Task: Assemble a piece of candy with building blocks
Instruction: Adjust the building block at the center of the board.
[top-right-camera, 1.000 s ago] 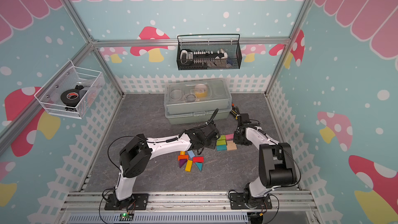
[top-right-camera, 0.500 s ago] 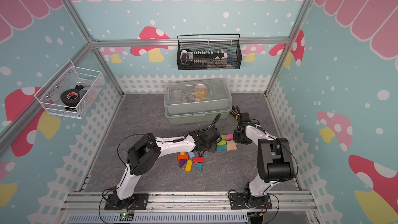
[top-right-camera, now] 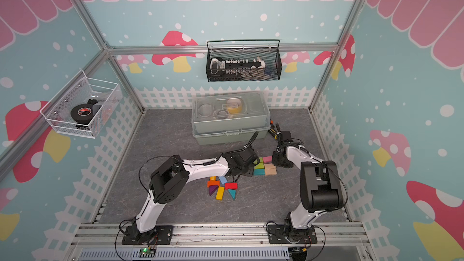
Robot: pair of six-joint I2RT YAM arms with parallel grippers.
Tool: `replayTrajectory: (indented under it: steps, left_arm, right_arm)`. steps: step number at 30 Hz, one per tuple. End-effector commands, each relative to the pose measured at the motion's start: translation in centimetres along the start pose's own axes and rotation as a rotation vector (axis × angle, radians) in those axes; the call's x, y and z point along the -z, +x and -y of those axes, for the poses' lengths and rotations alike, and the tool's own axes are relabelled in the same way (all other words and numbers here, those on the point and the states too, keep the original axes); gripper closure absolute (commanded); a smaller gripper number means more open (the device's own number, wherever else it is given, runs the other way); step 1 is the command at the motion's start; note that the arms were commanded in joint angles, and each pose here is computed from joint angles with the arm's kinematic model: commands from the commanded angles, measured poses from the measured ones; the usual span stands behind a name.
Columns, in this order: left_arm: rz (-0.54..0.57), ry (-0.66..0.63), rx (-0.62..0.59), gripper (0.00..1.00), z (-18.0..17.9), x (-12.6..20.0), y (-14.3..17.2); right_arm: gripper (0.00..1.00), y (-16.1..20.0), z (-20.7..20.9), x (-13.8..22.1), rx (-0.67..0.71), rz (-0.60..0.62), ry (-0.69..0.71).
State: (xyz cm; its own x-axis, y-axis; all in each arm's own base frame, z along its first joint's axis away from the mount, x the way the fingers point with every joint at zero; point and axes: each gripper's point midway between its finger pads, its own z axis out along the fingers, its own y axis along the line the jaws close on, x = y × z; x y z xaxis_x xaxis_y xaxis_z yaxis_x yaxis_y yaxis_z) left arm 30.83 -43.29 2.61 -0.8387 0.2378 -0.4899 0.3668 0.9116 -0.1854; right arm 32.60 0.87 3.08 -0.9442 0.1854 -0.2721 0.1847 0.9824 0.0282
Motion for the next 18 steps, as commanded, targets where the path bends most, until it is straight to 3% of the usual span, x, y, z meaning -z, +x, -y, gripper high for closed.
replayTrajectory:
  steps: [1,11,18]
  left_arm:
    - [-0.018,0.004,-0.003,0.55,0.3,-0.7,0.3]
    - [-0.009,-0.021,0.0,0.55,-0.4,-0.4,0.4]
    - [0.012,-0.049,0.013,0.53,-1.2,0.7,0.2]
  right_arm:
    - [0.64,0.7,0.1,-0.6,0.002,-0.027,-0.005]
    - [0.64,0.6,-0.1,-0.5,-0.005,-0.023,-0.018]
    - [0.63,0.5,1.1,1.9,-0.032,0.021,0.023]
